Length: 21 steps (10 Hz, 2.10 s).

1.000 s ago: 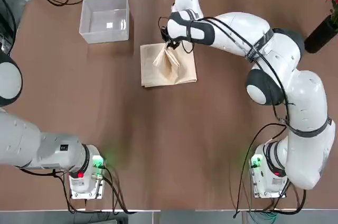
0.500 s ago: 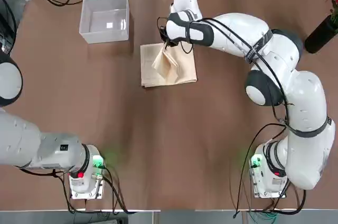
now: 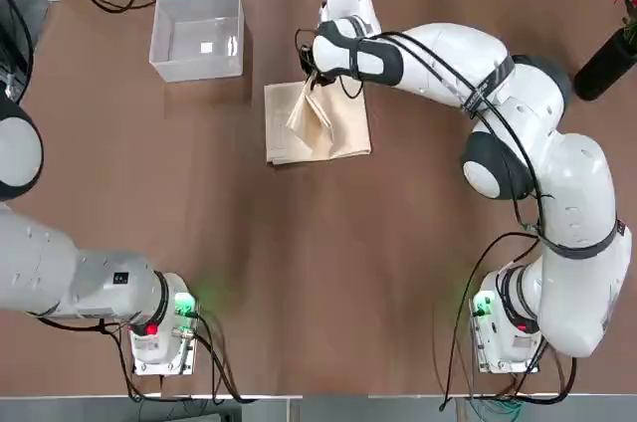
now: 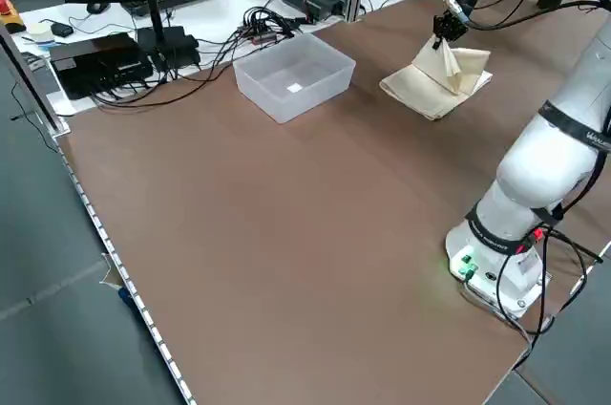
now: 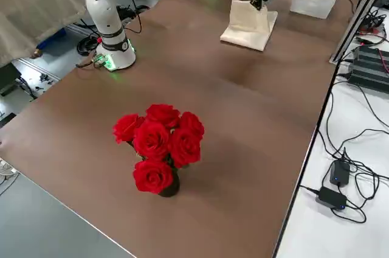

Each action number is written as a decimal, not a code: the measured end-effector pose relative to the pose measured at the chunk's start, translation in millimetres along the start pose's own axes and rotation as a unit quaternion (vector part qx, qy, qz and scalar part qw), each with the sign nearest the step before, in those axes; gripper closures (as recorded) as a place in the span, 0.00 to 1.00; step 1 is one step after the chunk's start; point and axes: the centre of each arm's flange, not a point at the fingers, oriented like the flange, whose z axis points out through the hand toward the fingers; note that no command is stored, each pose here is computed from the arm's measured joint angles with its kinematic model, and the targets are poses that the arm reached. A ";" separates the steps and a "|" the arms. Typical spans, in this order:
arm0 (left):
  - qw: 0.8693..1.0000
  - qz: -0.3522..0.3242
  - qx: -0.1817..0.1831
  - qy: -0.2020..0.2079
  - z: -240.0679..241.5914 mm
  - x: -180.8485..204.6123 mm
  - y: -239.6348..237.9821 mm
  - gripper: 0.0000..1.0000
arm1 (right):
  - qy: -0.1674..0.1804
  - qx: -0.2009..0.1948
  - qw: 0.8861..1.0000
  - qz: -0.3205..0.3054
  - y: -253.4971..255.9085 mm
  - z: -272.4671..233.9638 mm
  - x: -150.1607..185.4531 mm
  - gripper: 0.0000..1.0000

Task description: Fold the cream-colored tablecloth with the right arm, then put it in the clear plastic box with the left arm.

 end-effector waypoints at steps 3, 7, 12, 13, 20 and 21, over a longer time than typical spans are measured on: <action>1.000 0.004 0.000 -0.008 8.1 2.7 4.2 0.00 | 0.000 0.004 1.000 0.001 -2.5 -2.1 -0.2 0.70; 1.000 0.008 -0.021 -0.020 20.9 6.2 16.4 0.00 | 0.000 0.011 1.000 0.003 -7.3 -6.4 -0.6 0.69; 0.999 0.004 -0.027 -0.020 21.4 6.1 13.2 0.00 | 0.002 0.021 1.000 0.012 -15.4 -14.8 -1.5 0.65; 0.999 0.005 -0.027 -0.022 23.0 5.8 14.1 0.00 | 0.003 0.023 1.000 0.014 -16.8 -16.6 -1.2 0.64; 0.999 0.001 -0.047 -0.024 28.6 3.0 16.5 0.00 | 0.000 0.048 0.999 0.020 -32.0 -34.4 -2.8 0.63; 0.999 0.001 -0.046 -0.021 31.4 1.2 17.5 0.00 | 0.000 0.046 0.999 0.023 -30.9 -34.9 -0.3 0.63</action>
